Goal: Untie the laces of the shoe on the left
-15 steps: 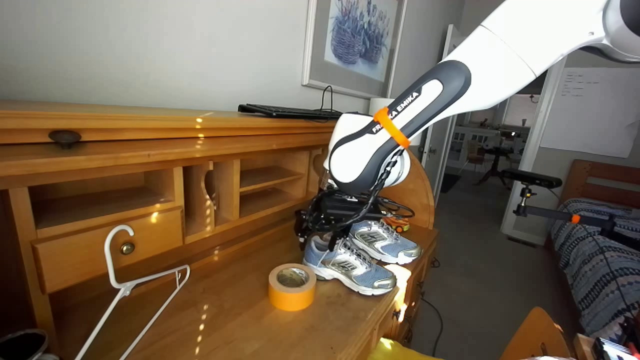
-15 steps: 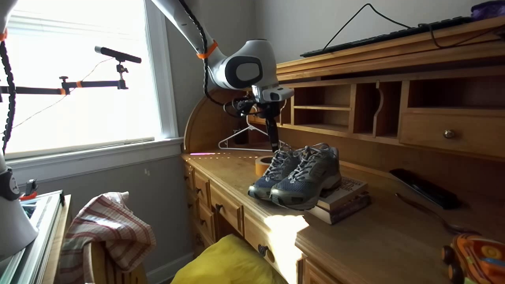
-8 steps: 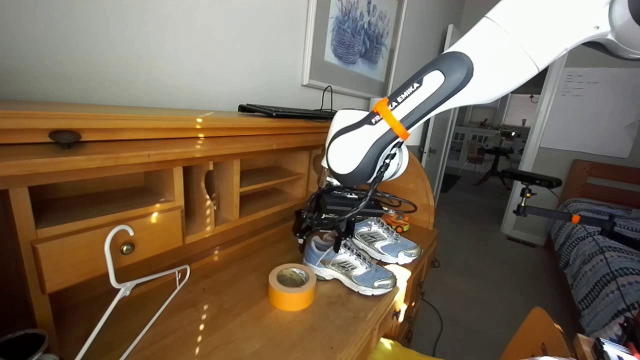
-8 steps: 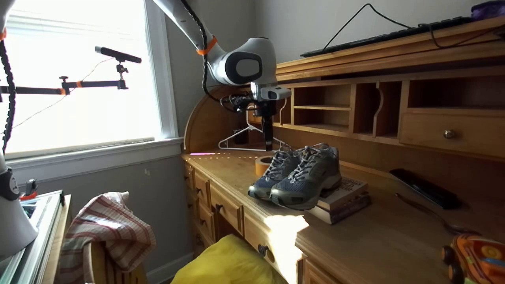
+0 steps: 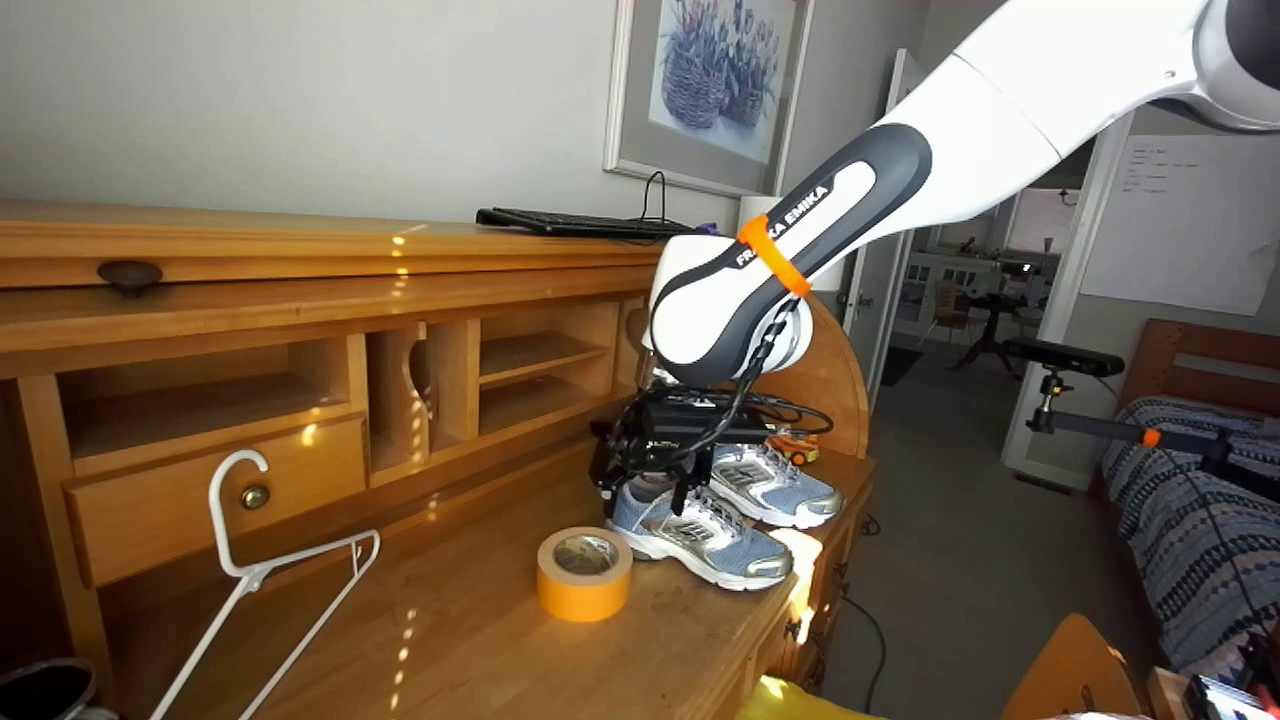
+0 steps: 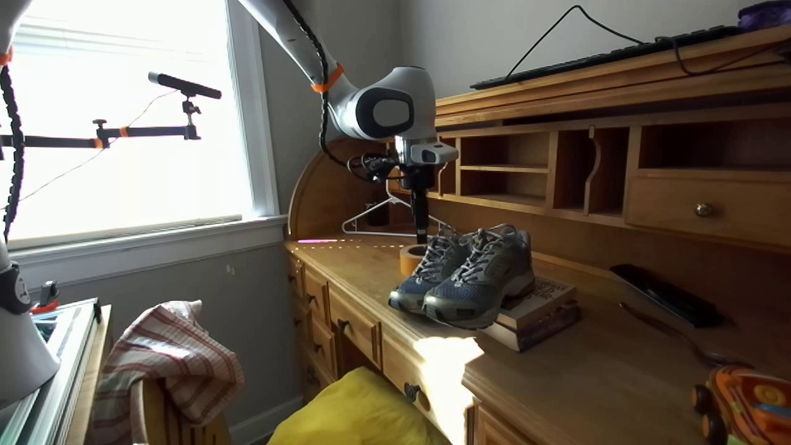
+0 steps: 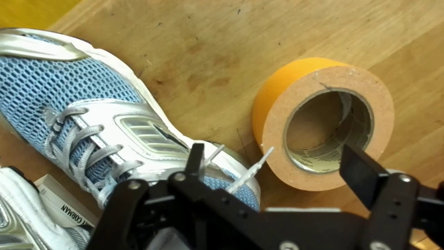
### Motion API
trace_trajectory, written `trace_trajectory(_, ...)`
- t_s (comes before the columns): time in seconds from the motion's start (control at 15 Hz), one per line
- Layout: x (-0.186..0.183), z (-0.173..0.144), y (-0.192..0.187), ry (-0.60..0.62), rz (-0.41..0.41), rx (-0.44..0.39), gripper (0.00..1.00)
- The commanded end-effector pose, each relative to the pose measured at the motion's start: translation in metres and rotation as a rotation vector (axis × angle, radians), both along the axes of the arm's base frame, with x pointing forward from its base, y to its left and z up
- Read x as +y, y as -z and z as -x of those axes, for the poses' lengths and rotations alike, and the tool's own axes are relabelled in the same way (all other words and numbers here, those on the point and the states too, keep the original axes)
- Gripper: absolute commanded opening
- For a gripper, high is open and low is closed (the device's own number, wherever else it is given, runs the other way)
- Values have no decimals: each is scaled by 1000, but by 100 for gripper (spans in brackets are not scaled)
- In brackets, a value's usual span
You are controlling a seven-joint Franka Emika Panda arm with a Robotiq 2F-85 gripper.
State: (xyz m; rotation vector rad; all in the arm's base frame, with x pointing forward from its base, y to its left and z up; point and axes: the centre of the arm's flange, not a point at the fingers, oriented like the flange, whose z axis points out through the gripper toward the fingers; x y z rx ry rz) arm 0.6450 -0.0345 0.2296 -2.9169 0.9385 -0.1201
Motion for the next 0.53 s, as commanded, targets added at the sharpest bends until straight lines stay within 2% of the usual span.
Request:
trace_trajectory(0.0, -3, -9, 12, -3, 43, 6, 75)
trace_trajectory(0.07, -4, -10, 13, -4, 50, 6, 74)
trace_trajectory(0.27, -4, -12, 14, -12, 60, 1, 49)
trace_trajectory(0.33, -3, -12, 14, -14, 61, 1, 47)
trace_trajectory(0.4, -2, -12, 14, -18, 61, 2, 85)
trace_trajectory(0.47, -1, -12, 13, -22, 55, 4, 79)
